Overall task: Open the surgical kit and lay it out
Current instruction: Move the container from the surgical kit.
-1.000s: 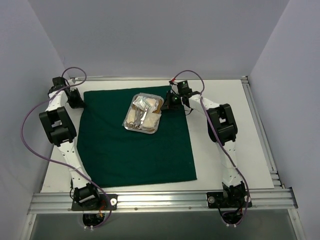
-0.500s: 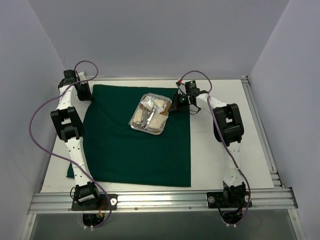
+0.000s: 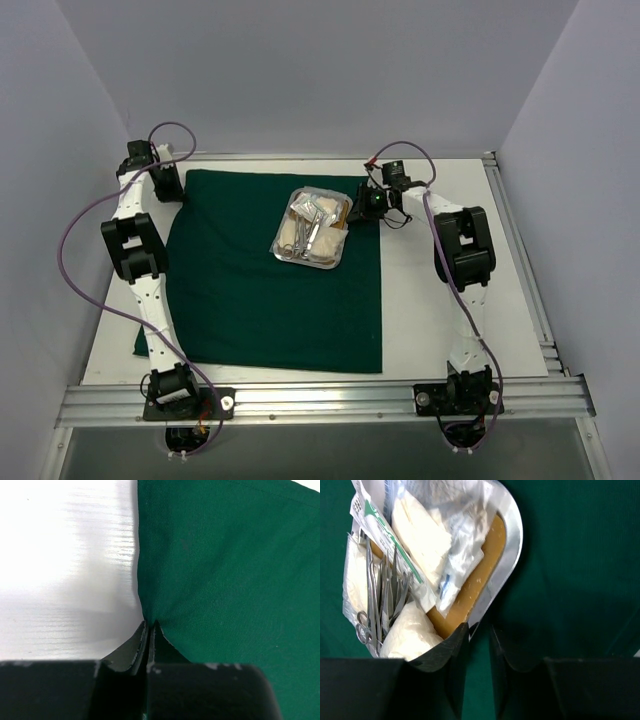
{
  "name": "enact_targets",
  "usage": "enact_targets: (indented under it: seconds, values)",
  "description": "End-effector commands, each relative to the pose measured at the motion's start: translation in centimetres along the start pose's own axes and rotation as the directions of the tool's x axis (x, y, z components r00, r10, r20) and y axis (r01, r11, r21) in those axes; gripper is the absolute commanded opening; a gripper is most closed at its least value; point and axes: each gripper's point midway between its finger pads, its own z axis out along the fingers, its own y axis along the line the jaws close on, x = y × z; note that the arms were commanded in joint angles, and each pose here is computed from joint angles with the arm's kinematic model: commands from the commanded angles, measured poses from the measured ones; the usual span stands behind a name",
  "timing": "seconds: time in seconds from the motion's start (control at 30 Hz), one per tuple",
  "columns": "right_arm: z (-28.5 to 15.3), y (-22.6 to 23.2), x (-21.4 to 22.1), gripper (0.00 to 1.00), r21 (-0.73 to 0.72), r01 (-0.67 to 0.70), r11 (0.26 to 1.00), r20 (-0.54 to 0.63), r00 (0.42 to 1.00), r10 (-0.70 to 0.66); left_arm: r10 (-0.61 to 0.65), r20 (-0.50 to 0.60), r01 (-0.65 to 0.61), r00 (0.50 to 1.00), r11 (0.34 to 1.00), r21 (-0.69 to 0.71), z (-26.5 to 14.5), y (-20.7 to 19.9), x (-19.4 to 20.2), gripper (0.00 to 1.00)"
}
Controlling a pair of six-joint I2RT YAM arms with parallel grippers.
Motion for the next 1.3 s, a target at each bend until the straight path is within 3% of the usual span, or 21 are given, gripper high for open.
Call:
enact_targets:
  seconds: [0.0,0.27,0.6,0.73,0.87,1.1,1.27]
  values:
    - [-2.0,1.9,-2.1,0.22,-0.041,-0.026,0.999,0.105,0.994,0.03,0.032,0.064,-0.031,0.997,0.999,-0.015,-2.1,-0.2,-2.2,0.02]
    - [-0.1,1.1,-1.6,0.25,-0.081,-0.164,0.983,0.166,0.97,0.176,0.04,0.06,-0.04,0.997,0.999,-0.004,-1.8,-1.2,-2.0,0.02]
    - [1.2,1.4,-0.9,0.0,-0.1,-0.191,0.976,0.133,0.97,0.203,0.046,0.069,-0.045,0.997,0.999,-0.006,-1.6,-1.1,-2.3,0.02]
    - [0.8,1.0,0.7,0.0,-0.083,-0.174,0.981,0.054,0.982,0.179,0.051,0.067,-0.05,0.996,0.999,-0.016,-1.6,-1.0,-2.3,0.02]
    - [-0.3,0.6,2.1,0.0,-0.072,-0.064,0.995,-0.017,0.998,0.063,0.043,0.061,-0.041,0.997,0.999,-0.023,-1.8,-0.5,-2.1,0.02]
    - [-2.2,0.0,5.0,0.0,-0.082,0.052,0.995,-0.184,0.981,-0.067,0.041,0.072,-0.037,0.997,0.998,-0.047,-1.9,0.1,-2.3,0.02]
    - [-3.4,-1.2,6.1,0.0,-0.085,0.049,0.995,-0.236,0.969,-0.068,0.045,0.072,-0.041,0.996,0.998,-0.057,-2.0,0.2,-2.3,0.02]
